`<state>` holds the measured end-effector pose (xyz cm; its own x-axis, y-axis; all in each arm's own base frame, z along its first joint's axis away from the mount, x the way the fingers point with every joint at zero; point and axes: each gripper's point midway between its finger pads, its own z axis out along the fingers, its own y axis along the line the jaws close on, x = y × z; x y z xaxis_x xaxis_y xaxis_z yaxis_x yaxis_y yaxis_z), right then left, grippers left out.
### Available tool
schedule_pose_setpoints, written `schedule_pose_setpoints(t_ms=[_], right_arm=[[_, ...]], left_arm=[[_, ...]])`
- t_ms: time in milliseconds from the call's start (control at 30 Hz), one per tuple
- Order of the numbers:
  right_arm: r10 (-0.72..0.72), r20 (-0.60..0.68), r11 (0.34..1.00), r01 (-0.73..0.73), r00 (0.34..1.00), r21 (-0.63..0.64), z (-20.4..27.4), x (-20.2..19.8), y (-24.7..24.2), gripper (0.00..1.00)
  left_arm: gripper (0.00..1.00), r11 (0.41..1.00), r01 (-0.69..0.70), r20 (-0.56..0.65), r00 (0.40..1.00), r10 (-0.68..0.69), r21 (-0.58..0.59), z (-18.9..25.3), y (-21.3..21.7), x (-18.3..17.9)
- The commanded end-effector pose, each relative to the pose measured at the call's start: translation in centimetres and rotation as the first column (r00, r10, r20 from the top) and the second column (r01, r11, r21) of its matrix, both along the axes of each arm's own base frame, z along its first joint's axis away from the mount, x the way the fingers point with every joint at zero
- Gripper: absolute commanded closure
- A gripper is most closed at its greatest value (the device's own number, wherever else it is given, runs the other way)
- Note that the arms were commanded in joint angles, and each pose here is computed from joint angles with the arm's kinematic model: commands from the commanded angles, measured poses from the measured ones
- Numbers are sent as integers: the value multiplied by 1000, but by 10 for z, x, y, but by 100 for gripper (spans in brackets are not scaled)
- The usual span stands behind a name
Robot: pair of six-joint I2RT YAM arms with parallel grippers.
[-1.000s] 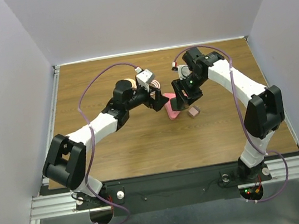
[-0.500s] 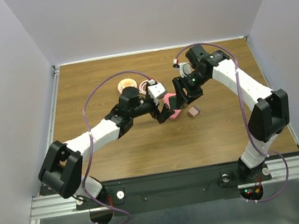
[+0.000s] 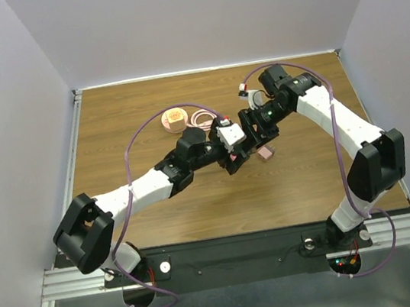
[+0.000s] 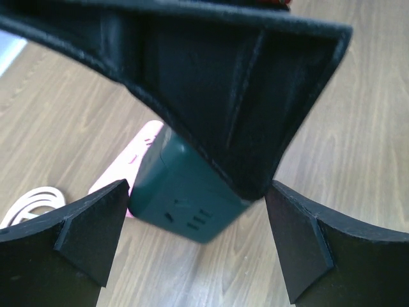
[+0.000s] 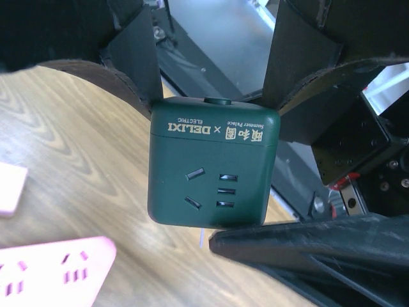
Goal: Insert the plug
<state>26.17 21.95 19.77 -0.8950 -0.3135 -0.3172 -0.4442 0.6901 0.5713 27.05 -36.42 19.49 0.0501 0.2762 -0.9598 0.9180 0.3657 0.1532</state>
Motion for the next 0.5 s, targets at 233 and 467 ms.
schedule_pose_setpoints(t_ms=[233, 467], right_arm=[[34, 43, 991, -39, 998, 126, 32, -12, 9, 100], [32, 49, 992, -38, 998, 124, 33, -8, 10, 98]], left_arm=[[8, 998, -2, 74, 997, 6, -59, 20, -11, -2], [53, 998, 47, -8, 999, -47, -50, 1, -21, -17]])
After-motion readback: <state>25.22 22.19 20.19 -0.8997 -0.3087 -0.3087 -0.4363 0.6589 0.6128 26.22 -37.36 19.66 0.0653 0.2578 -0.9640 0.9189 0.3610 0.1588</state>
